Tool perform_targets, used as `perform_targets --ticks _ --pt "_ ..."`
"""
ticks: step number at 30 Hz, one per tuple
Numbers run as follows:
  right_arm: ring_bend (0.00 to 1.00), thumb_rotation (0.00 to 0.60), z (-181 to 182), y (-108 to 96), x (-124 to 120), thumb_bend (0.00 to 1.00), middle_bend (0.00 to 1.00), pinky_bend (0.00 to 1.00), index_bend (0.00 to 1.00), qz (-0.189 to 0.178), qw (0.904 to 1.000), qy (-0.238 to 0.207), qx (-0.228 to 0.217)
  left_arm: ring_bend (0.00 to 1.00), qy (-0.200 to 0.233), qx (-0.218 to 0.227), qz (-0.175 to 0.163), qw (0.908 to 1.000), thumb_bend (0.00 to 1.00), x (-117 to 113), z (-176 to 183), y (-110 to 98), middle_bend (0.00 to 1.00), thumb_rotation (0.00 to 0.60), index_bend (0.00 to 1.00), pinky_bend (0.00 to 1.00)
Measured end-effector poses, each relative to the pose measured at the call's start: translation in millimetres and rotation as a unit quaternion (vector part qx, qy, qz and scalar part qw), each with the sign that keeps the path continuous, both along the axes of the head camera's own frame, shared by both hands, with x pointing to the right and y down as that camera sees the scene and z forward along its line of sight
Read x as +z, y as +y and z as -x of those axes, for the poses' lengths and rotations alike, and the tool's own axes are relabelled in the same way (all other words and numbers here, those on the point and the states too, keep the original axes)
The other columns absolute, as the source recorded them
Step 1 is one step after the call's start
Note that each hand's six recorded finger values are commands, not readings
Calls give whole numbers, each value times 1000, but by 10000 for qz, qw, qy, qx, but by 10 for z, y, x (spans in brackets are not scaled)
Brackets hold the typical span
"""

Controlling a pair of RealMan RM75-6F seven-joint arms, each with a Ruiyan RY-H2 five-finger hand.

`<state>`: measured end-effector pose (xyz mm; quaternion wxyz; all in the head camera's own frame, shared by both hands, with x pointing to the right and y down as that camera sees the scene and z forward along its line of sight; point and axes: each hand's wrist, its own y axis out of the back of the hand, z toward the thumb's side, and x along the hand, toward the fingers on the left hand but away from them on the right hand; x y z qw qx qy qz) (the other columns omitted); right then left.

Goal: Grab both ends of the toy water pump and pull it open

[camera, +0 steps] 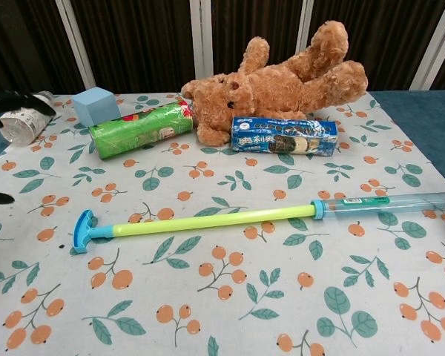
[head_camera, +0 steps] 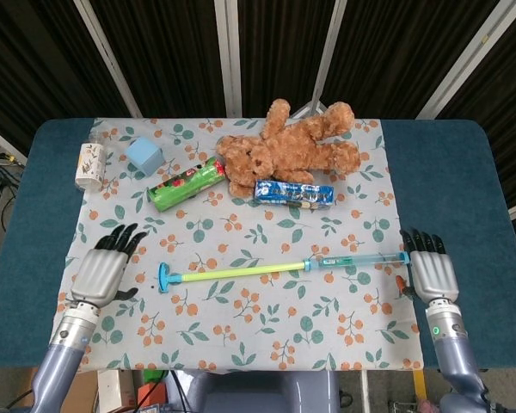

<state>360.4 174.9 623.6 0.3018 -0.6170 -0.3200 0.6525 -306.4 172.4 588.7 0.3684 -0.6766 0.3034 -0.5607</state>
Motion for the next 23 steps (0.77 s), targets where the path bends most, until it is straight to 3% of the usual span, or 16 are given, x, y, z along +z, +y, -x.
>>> perform_targets --ticks 5,11,15,23 --pt "0 600 -141 236 -341 355 0 0 0 -518 9976 -202 -415 36 215 56 -925 9955 86 -263 486 243 12 600 64 165" --pt "0 600 -524 558 -743 355 0 0 0 -1161 9918 -386 -378 15 142 9 -1458 9892 86 -479 1093 637 0 600 23 139" --pt "0 600 -740 686 -884 355 0 0 0 -1393 9895 -298 -252 0 94 -168 -1556 9876 86 -541 1306 743 0 600 11 123" --pt "0 600 -795 755 -849 354 0 0 0 -1219 9919 -233 -263 0 -87 -672 -1378 9881 86 -500 1486 716 0 600 0 113"
